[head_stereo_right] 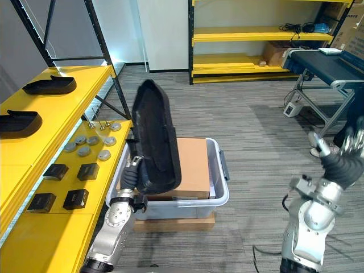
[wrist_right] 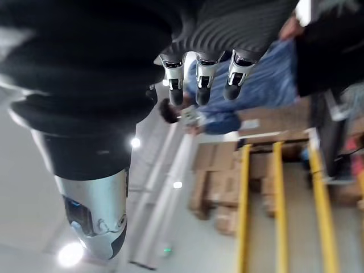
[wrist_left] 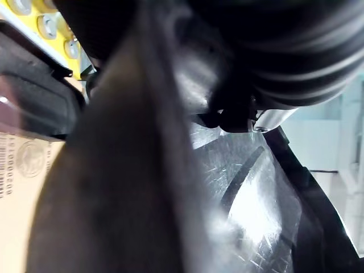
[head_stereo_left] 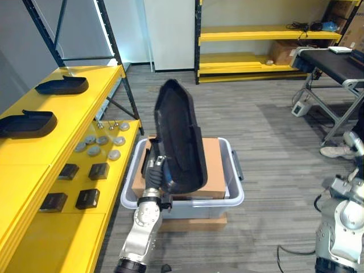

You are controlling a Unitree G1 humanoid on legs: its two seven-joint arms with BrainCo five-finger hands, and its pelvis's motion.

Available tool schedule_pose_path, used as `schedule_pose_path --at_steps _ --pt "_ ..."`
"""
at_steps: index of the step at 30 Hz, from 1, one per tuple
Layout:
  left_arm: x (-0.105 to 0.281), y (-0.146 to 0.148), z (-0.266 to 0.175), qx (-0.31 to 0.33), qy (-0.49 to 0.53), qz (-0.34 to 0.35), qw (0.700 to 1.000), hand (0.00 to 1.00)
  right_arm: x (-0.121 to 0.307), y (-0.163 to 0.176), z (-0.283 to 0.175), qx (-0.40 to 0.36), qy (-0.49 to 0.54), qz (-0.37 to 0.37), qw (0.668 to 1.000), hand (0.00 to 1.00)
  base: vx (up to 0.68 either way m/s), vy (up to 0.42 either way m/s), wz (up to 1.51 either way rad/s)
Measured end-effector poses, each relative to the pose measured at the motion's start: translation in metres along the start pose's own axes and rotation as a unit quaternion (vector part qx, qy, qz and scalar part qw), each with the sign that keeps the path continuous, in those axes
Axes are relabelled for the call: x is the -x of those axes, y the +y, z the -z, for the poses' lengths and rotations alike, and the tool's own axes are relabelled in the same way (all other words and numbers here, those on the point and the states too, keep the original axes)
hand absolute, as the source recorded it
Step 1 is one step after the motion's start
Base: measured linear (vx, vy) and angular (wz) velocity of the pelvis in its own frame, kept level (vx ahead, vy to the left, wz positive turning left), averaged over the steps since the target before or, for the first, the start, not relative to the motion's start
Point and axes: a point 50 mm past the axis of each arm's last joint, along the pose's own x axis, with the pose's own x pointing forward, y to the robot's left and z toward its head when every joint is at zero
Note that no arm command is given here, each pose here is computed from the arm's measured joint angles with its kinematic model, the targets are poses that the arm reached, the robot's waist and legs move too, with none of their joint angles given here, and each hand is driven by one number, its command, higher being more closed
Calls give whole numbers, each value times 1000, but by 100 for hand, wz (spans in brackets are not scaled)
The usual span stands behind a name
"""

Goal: Walk over and take plastic housings, then place them on the shelf

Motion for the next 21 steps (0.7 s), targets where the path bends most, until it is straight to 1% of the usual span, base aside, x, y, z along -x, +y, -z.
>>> schedule_pose_path --at_steps 1,3,4,6,8,10,12,14,18,21 --pt "2 2 0 -1 0 -2 1000 100 5 -1 11 13 24 -5 1000 0 0 0 0" --pt "9 11 0 -5 0 -17 1000 100 25 -1 50 47 108 -29 993 0 0 0 0" --pt "11 11 0 -6 2 -18 1000 100 30 0 58 56 128 -37 989 0 0 0 0" --pt "14 12 1 -6 5 -16 1000 100 52 8 90 79 205 -76 973 0 -7 -1 8" --pt "15 12 2 -7 7 -16 1000 100 67 16 106 82 245 -104 960 0 -29 -1 18" --pt "22 15 6 -8 18 -19 1000 100 89 31 125 105 293 -163 936 0 -14 9 27" --pt "25 15 6 -8 20 -20 1000 100 97 35 130 111 309 -179 928 0 12 -8 33" --pt "25 15 1 -4 7 -22 1000 100 106 46 135 119 321 -208 916 0 0 -17 99" --pt "16 11 -13 9 -28 -27 999 100 104 56 138 115 333 -203 914 0 4 32 213" --pt "9 8 -19 20 -44 -43 998 100 83 56 132 125 315 -197 920 0 68 92 175"
